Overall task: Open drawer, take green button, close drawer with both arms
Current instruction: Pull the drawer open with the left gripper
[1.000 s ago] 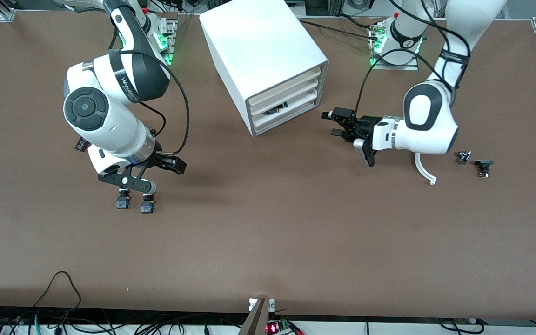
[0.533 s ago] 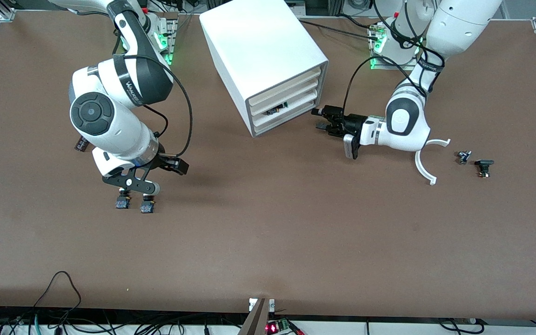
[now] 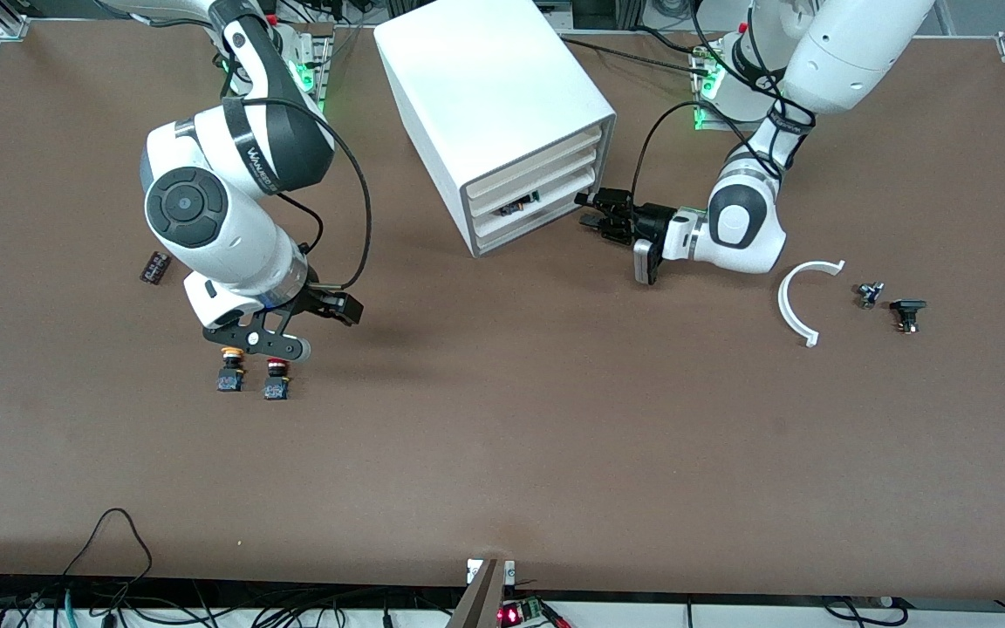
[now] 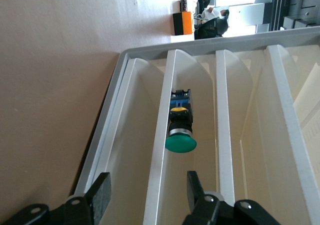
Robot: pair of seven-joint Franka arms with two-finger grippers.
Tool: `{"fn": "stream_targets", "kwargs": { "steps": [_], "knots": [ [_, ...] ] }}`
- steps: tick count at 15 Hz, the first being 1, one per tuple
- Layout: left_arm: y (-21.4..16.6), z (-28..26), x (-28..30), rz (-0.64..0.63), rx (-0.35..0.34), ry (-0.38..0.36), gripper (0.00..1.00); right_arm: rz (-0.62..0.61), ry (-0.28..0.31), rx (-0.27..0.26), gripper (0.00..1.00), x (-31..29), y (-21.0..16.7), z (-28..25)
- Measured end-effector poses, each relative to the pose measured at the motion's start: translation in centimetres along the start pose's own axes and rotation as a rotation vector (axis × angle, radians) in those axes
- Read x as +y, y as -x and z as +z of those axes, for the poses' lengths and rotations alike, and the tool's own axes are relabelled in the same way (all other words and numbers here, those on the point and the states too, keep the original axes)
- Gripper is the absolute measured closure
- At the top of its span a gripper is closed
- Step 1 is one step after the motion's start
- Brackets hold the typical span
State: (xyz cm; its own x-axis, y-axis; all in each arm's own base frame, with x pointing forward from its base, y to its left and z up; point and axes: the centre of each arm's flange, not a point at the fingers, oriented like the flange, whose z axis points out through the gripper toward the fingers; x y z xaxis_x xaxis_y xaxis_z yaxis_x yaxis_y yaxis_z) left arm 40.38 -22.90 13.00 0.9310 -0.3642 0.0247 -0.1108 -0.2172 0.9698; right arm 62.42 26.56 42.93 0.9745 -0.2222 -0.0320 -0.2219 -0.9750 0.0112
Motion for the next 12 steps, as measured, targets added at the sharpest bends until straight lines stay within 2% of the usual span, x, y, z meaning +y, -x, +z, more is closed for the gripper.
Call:
{"fn": "stream_targets", "kwargs": {
  "steps": [4,6,7,8,9,11,12],
  "knots": [
    [1.9,3.0,0.0,-0.004,0.028,0.052,0.36,0.0,0.0,0.0,0.0,0.0,0.0,0.0],
    [2.5,3.6,-0.2,0.0,0.033,0.058,0.47,0.0,0.0,0.0,0.0,0.0,0.0,0.0],
    [2.6,3.6,-0.2,0.001,0.033,0.059,0.47,0.0,0.0,0.0,0.0,0.0,0.0,0.0],
    [2.7,3.6,-0.3,0.001,0.033,0.059,0.54,0.001,-0.001,0.001,0.0,0.0,0.0,0.0],
    [2.7,3.7,-0.3,0.002,0.032,0.059,0.67,-0.002,-0.001,0.001,0.0,-0.2,0.1,0.0],
    [2.8,3.9,-0.4,0.007,0.028,0.05,0.86,-0.005,-0.009,0.012,0.0,-0.9,0.4,-0.1],
    [2.8,3.9,-0.4,0.01,0.027,0.048,0.85,0.003,-0.018,0.025,0.0,-1.3,0.5,-0.3]
  ]
}}
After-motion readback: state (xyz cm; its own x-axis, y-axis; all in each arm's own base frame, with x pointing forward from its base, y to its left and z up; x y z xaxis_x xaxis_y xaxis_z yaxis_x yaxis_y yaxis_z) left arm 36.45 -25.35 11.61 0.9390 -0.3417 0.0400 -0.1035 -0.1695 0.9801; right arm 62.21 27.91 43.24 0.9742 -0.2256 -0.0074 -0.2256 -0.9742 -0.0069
